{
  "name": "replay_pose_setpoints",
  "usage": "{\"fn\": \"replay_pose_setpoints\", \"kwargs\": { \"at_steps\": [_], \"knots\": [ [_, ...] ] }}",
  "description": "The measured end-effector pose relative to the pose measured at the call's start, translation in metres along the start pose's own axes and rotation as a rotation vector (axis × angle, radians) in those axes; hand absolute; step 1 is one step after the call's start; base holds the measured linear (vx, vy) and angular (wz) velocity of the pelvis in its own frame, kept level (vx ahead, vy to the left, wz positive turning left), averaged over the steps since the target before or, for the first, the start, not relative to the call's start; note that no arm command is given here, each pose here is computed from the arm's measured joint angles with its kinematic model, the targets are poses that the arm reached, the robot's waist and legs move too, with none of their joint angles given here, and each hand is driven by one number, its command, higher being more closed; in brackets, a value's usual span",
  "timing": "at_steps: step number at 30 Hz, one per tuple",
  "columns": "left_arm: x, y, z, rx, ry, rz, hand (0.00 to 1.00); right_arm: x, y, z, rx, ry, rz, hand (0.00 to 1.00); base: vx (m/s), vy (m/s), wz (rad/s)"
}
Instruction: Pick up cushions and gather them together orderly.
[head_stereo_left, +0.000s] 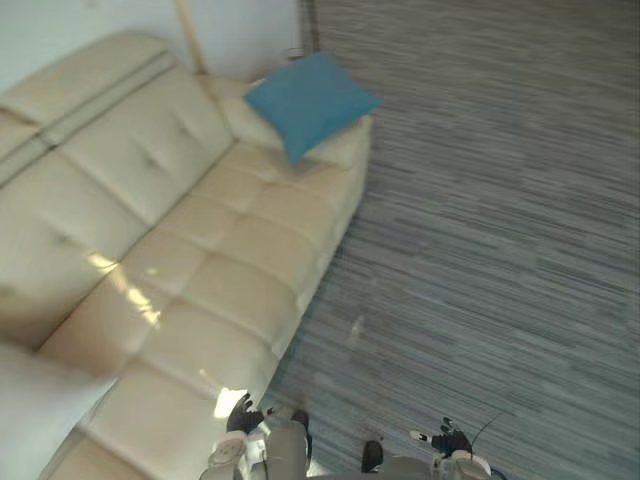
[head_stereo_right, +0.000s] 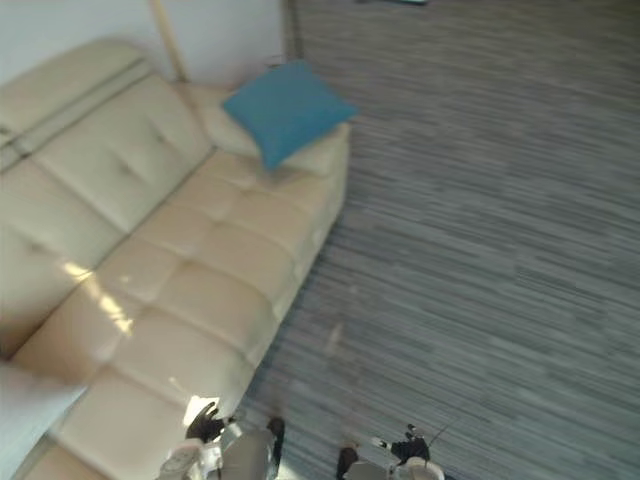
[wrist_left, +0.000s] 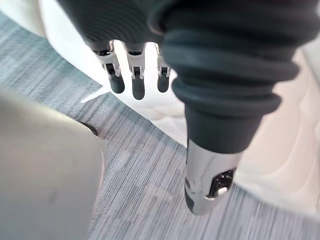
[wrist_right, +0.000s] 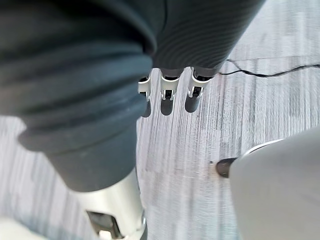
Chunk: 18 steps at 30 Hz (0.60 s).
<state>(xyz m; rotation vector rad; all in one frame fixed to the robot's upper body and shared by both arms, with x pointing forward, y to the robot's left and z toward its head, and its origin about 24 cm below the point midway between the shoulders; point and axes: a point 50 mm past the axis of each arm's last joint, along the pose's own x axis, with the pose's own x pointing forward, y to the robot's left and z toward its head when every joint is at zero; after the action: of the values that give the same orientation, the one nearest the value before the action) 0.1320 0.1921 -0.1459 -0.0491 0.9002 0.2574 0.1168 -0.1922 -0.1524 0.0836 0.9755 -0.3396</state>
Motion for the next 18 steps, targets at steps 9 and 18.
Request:
{"fn": "replay_pose_setpoints", "kwargs": {
  "at_steps": [9, 18],
  "knots": [
    [0.002, -0.006, -0.002, 0.071, 0.033, -0.028, 0.0, 0.007, 0.021, 0.027, -0.038, -0.066, 0.074, 0.0, 0.31, -0.023, -0.38],
    [0.002, -0.019, -0.001, 0.102, 0.023, -0.053, 0.0, 0.01, 0.001, 0.032, -0.093, -0.069, 0.019, 0.0, 0.39, -0.307, -0.05]
  ]
}}
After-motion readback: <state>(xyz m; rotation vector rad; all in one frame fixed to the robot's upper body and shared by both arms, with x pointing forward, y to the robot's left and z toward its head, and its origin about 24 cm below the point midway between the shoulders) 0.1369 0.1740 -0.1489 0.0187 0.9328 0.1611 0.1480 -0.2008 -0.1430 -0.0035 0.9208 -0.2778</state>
